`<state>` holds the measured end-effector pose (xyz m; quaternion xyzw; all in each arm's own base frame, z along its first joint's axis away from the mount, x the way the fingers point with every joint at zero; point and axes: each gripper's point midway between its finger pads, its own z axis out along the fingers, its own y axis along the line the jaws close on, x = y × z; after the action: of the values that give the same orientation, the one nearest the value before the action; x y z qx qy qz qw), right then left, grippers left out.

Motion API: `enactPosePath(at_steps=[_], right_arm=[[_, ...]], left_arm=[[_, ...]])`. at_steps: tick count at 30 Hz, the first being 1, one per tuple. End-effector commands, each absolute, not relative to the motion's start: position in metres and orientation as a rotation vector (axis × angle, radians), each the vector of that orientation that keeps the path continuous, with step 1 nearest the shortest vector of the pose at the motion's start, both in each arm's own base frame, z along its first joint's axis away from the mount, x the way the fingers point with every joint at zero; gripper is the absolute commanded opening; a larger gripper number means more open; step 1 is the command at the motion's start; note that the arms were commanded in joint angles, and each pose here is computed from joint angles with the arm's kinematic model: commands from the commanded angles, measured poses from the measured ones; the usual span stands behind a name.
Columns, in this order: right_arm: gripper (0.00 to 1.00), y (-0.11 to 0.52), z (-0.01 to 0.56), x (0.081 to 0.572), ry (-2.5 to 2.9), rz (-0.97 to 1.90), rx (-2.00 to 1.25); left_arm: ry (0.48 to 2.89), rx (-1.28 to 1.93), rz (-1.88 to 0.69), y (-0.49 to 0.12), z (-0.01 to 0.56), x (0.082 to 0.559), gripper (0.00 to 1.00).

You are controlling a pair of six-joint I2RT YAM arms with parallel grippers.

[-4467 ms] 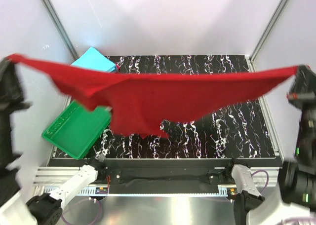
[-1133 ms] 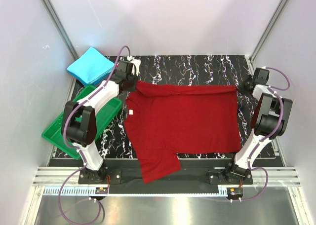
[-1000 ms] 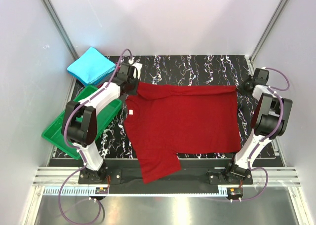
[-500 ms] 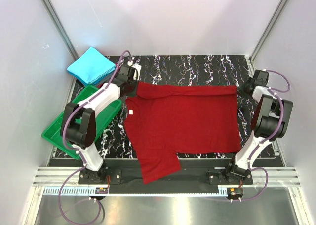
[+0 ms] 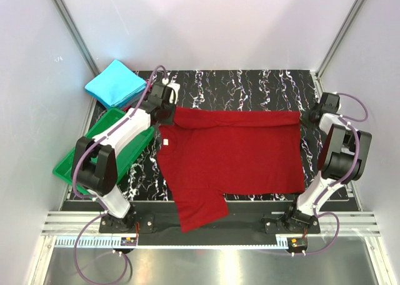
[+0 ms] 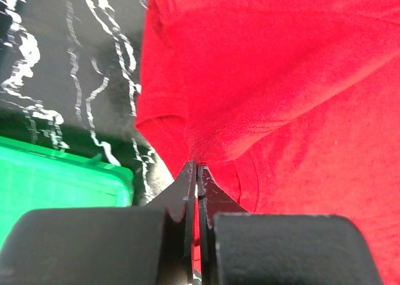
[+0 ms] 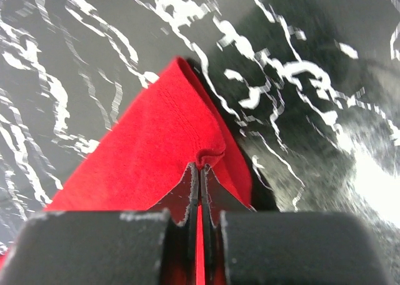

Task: Fold and stack the t-shirts
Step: Fold the tshirt

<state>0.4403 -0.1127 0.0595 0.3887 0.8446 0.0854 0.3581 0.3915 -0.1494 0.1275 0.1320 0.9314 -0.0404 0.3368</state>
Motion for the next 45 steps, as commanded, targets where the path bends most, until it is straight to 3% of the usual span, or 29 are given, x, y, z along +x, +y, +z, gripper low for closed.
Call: enactPosePath(at_steps=[1,4,7,8,11,12,17,19,25,32,35,41,45], right_arm=[[0.00,-0.118,0.061,0.432,2.168,0.176,1.010],[0.01,-0.116,0.053,0.431,2.191,0.183,1.009],[0.11,-0.109,0.060,0.433,2.186,0.233,0.989],[0.21,-0.106,0.068,0.434,2.174,0.254,0.980],[0.36,-0.093,0.091,0.434,2.150,0.333,0.946],[0.46,-0.090,0.097,0.432,2.141,0.340,0.953],[0.55,-0.085,0.116,0.420,2.094,0.348,0.981],[0.56,-0.077,0.118,0.417,2.090,0.372,0.983],[0.54,-0.019,0.135,0.420,2.112,0.450,0.866],[0.54,0.163,0.164,0.427,1.989,0.679,0.250],[0.46,0.199,0.156,0.431,1.991,0.700,0.188],[0.44,0.283,0.131,0.439,2.051,0.730,0.045],[0.36,0.312,0.116,0.447,2.074,0.737,0.006]], left_arm=[[2.485,0.381,-0.082,-0.154,0.105,0.379,0.00],[2.539,0.397,-0.072,-0.161,0.086,0.371,0.00],[2.573,0.374,-0.060,-0.160,0.074,0.369,0.00],[2.572,0.369,-0.059,-0.160,0.074,0.370,0.00],[2.548,0.354,-0.068,-0.164,0.083,0.378,0.00],[2.540,0.354,-0.075,-0.165,0.086,0.379,0.05],[2.519,0.369,-0.141,-0.177,0.100,0.386,0.10],[2.522,0.383,-0.172,-0.181,0.102,0.384,0.00],[2.513,0.364,-0.196,-0.181,0.108,0.380,0.00],[2.456,0.320,-0.350,-0.199,0.141,0.409,0.00],[2.461,0.318,-0.401,-0.202,0.149,0.426,0.00],[2.433,0.279,-0.523,-0.203,0.164,0.454,0.00],[2.432,0.261,-0.566,-0.200,0.164,0.467,0.00]])
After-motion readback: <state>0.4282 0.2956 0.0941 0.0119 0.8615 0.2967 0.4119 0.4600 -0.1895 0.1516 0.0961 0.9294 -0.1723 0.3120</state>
